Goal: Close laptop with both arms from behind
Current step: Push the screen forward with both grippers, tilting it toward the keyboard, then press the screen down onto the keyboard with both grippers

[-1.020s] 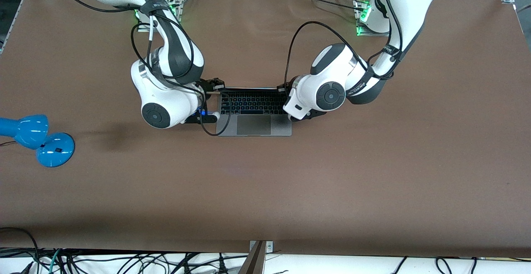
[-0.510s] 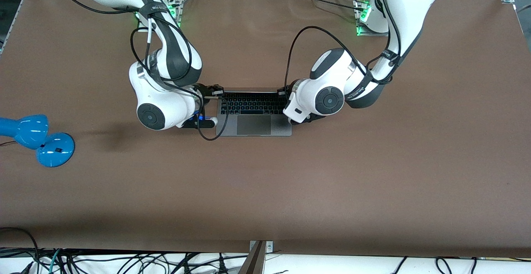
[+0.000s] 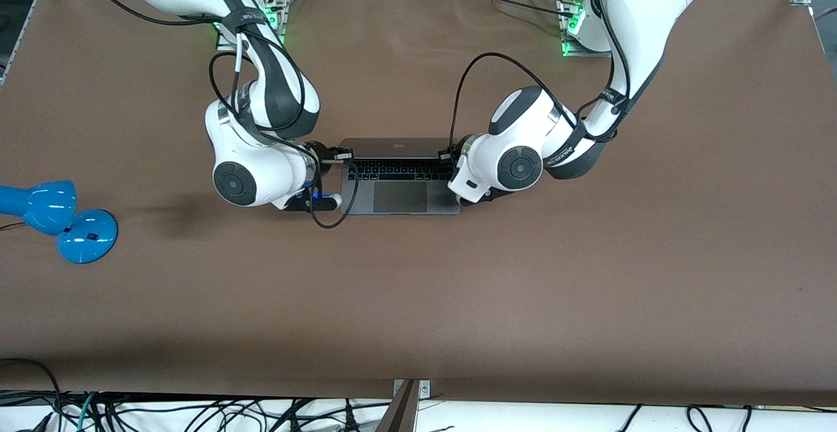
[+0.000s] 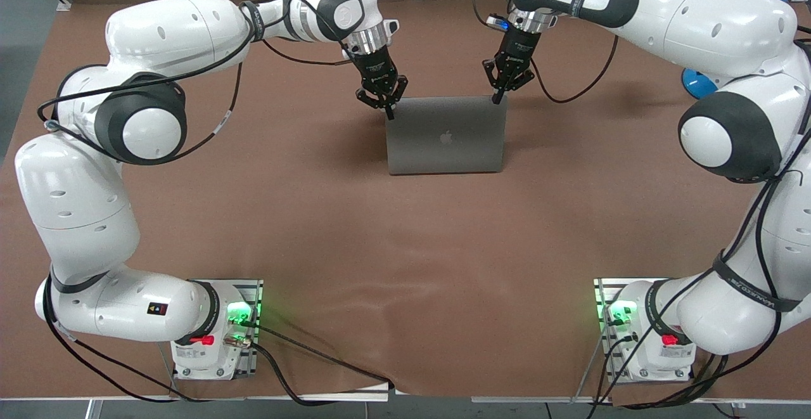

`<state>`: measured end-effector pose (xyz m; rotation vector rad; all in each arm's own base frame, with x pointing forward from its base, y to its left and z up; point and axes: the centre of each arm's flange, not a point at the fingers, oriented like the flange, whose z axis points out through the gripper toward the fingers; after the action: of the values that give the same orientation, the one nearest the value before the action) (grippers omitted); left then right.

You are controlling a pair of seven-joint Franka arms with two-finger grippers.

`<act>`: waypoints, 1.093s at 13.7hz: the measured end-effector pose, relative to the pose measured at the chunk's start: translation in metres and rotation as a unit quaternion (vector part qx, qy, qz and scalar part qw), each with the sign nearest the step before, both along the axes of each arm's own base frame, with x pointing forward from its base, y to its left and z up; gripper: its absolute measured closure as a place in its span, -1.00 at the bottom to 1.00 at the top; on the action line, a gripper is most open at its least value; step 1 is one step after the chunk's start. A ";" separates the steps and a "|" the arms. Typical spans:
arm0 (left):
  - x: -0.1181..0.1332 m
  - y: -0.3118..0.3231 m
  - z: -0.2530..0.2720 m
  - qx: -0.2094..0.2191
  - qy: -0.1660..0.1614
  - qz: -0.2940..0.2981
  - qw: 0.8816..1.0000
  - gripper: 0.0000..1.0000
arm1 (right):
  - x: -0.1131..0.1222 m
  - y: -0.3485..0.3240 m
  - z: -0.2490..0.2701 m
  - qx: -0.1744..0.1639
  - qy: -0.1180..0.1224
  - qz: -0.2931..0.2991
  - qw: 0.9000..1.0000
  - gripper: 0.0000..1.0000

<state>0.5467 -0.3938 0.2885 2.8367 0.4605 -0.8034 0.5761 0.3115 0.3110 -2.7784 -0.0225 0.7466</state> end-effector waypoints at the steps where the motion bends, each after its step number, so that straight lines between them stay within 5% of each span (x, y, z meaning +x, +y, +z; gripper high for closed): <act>1: 0.002 0.001 -0.004 0.000 0.000 0.003 1.000 0.98 | 0.001 0.000 -0.003 0.002 -0.004 0.002 1.000 0.98; 15: 0.025 -0.002 -0.057 0.015 -0.024 0.018 0.999 0.98 | 0.027 -0.014 -0.048 0.017 -0.068 0.023 0.997 0.98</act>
<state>0.5720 -0.3954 0.2315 2.8586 0.5188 -0.7263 0.6032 0.2975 0.2635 -2.8000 -0.1235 0.5609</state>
